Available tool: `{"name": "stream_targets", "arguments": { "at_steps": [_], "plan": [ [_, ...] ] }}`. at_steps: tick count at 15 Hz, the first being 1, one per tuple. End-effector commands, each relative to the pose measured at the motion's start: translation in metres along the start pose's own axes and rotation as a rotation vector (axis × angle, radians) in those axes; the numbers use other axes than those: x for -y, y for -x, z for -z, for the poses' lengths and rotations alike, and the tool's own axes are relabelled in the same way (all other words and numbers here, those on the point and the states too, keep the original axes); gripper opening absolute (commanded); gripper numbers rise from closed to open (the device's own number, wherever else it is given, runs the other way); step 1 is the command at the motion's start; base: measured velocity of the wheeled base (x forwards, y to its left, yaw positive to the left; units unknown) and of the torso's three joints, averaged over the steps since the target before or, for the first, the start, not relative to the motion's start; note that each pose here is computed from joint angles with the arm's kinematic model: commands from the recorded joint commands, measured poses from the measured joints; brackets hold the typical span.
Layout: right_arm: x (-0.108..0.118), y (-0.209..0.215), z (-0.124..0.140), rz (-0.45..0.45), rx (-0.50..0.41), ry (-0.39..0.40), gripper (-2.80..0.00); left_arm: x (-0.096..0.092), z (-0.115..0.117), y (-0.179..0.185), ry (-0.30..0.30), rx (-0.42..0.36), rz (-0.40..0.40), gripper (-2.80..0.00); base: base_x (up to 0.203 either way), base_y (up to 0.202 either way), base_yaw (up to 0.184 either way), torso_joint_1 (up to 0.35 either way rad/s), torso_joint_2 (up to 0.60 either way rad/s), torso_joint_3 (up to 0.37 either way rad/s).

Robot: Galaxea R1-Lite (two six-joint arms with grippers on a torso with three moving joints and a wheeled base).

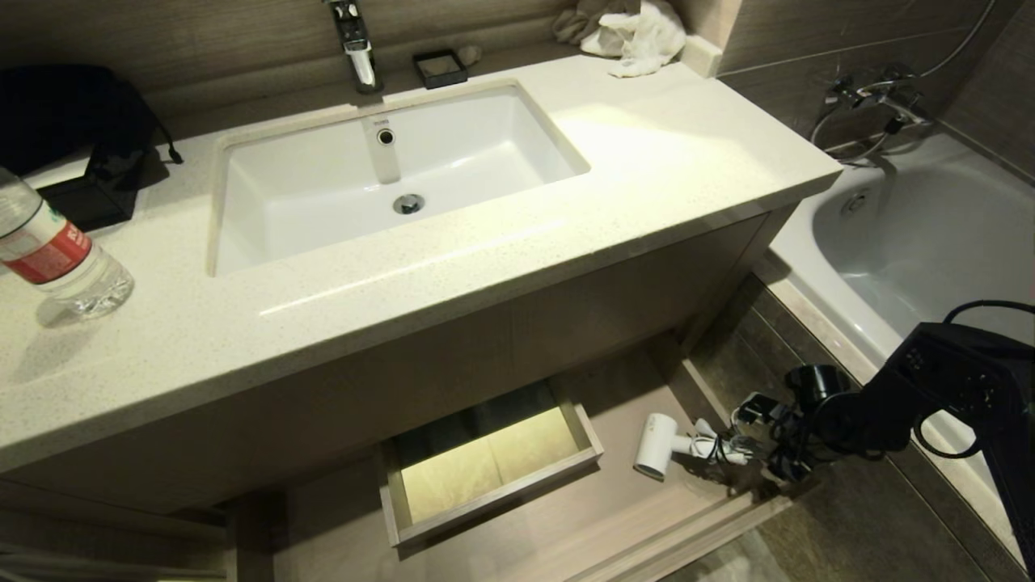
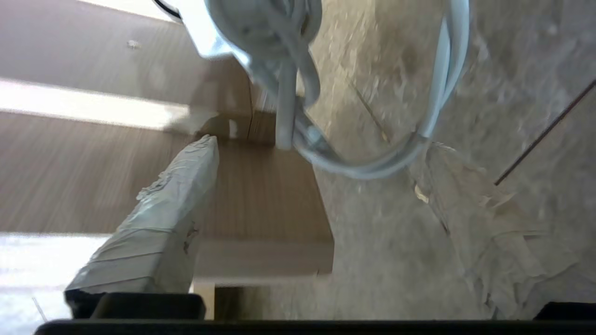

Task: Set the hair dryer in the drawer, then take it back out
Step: Put it into the drawer

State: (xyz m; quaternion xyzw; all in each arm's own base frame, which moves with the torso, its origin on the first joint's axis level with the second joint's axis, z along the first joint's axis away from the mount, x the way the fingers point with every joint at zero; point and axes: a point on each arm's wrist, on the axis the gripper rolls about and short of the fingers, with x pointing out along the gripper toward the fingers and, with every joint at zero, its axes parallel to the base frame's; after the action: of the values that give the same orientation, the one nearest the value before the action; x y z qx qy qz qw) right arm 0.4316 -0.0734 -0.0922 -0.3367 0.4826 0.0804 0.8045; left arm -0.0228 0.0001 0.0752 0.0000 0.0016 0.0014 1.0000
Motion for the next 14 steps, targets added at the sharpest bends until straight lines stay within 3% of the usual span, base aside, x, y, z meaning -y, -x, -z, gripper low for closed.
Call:
{"name": "stream_targets", "arguments": {
  "at_steps": [1,7,14],
  "plan": [
    [-0.001,-0.006,0.001,0.002,0.005,0.005,-2.80,0.000,0.000,0.000,0.000,0.000,0.000,-2.80,0.000,0.000,0.000,0.000,0.00,0.000],
    [-0.001,-0.007,-0.004,0.012,0.015,0.005,-2.80,0.000,0.000,0.000,0.000,0.000,0.000,-2.80,0.000,0.000,0.000,0.000,0.00,0.000],
    [-0.010,0.011,-0.031,0.002,0.080,0.028,-2.80,0.000,0.000,0.000,0.000,0.000,0.000,-2.80,0.000,0.000,0.000,0.000,0.00,0.000]
  ]
}}
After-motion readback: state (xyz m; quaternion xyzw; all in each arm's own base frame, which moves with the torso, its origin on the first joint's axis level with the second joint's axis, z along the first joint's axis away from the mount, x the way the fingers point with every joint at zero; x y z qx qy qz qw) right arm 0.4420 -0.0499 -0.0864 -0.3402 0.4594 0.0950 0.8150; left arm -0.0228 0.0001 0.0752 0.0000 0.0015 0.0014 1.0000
